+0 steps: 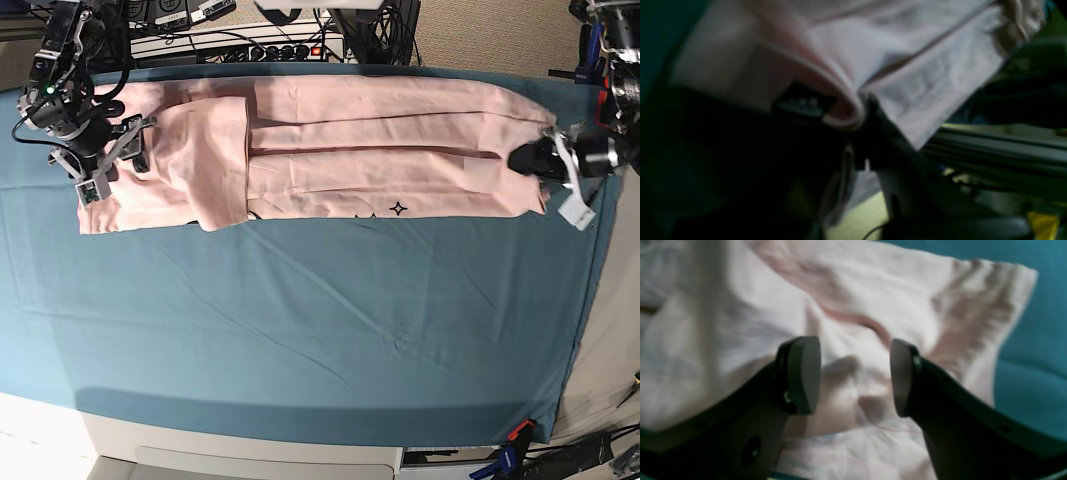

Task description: Fold the T-shirt properly

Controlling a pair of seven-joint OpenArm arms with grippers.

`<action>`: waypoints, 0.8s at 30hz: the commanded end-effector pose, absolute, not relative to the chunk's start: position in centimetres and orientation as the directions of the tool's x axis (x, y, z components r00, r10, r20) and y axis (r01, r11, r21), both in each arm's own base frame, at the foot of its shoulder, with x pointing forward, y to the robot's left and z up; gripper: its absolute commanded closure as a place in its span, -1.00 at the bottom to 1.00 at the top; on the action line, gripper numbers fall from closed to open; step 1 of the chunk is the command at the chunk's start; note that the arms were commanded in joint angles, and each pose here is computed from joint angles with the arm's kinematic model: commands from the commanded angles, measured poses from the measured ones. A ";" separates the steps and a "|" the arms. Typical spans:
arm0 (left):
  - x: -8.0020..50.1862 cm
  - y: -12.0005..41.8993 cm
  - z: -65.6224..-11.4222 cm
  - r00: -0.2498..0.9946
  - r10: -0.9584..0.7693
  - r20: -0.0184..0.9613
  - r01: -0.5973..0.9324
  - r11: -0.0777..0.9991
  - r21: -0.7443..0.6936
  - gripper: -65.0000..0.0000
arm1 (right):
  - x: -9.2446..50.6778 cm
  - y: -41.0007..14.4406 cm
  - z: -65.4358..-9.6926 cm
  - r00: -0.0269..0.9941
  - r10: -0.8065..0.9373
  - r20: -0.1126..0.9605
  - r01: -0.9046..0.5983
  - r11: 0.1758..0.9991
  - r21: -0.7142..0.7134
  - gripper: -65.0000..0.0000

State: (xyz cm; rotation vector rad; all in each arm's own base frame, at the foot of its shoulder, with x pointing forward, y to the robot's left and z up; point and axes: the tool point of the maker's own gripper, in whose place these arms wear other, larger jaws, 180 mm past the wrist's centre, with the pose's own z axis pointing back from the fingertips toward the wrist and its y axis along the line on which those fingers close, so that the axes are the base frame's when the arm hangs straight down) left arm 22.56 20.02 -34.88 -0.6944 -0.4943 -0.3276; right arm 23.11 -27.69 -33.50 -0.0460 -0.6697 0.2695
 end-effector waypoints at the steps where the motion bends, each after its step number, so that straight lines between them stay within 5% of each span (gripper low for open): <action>1: 23.0 19.8 -33.7 0.809 -0.137 0.572 0.476 0.724 -0.499 1.00 | 23.8 -28.2 -32.4 0.727 0.268 0.632 -0.219 0.963 -0.157 -0.02; 13: 22.0 13.9 -31.6 0.717 -0.142 0.683 0.563 0.696 -0.446 1.00 | 23.5 -31.4 -32.7 0.766 0.236 0.598 -0.075 0.957 -0.281 -0.02; 24: 21.6 5.9 -32.7 0.708 -0.181 0.683 0.637 0.581 -0.507 1.00 | 23.1 -32.8 -36.3 0.812 0.130 0.568 0.002 0.974 -0.225 -0.02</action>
